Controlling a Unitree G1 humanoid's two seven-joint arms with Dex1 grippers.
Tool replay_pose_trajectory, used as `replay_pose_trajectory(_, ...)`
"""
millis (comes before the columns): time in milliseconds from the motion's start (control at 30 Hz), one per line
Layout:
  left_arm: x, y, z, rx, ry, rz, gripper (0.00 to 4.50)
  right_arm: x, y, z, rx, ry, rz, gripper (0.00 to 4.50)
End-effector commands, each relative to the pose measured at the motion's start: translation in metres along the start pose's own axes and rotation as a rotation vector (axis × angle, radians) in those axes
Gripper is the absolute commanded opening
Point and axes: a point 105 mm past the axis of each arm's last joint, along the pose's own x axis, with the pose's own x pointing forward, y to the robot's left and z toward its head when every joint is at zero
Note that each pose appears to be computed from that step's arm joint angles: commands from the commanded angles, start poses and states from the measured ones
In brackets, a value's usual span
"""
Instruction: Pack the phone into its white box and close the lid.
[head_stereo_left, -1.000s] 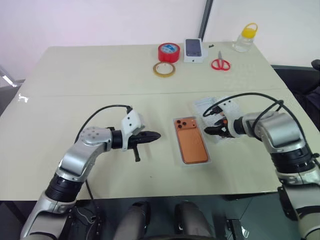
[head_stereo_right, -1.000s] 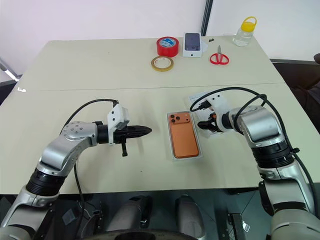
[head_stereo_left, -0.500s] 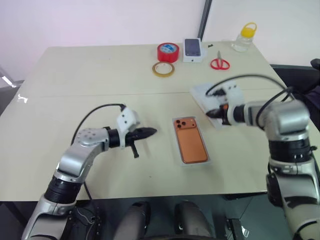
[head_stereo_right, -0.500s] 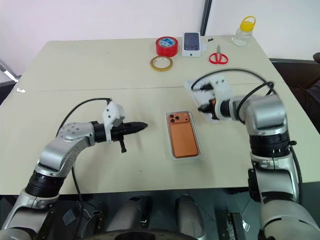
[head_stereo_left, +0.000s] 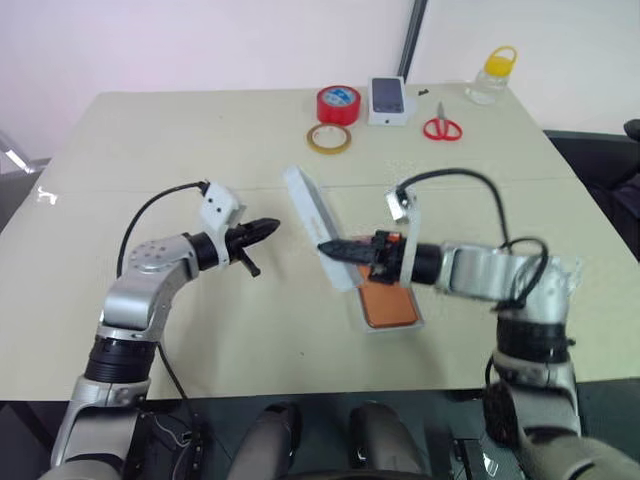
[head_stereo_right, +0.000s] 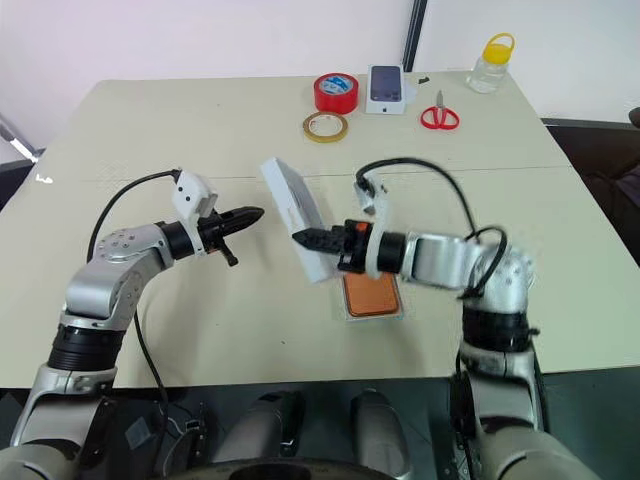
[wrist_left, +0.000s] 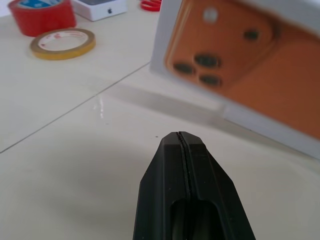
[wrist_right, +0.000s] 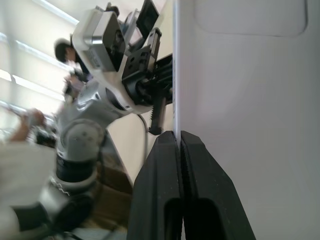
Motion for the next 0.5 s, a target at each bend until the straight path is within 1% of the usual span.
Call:
replay_pose_trajectory(33,0.005,-0.012,0.012,0.059,-0.031,-0.059,0.0,0.003,0.009,-0.007,0.088,-0.08,-0.046,0.04)
replay_pose_trajectory(167,0.014,-0.026,0.008,0.056,-0.018,-0.118,0.0,0.003,-0.001,-0.017,0.198,-0.126,-0.155,0.04)
replay_pose_trajectory(200,0.016,-0.03,0.006,0.061,-0.012,-0.136,0.0,0.002,-0.003,-0.017,0.204,-0.132,-0.176,0.3)
replay_pose_trajectory(267,0.021,-0.039,0.004,0.074,-0.002,-0.175,0.0,-0.003,-0.008,-0.009,0.19,-0.148,-0.206,0.96)
replay_pose_trajectory(333,0.025,-0.044,0.004,0.072,-0.001,-0.202,0.0,-0.009,-0.01,0.005,0.127,-0.157,-0.211,2.0)
replay_pose_trajectory(467,0.037,-0.058,0.005,0.062,-0.006,-0.26,0.0,-0.033,-0.001,0.046,-0.159,-0.112,-0.232,4.03)
replay_pose_trajectory(500,0.04,-0.062,0.005,0.059,-0.005,-0.276,0.0,-0.039,-0.001,0.051,-0.212,-0.087,-0.256,4.03)
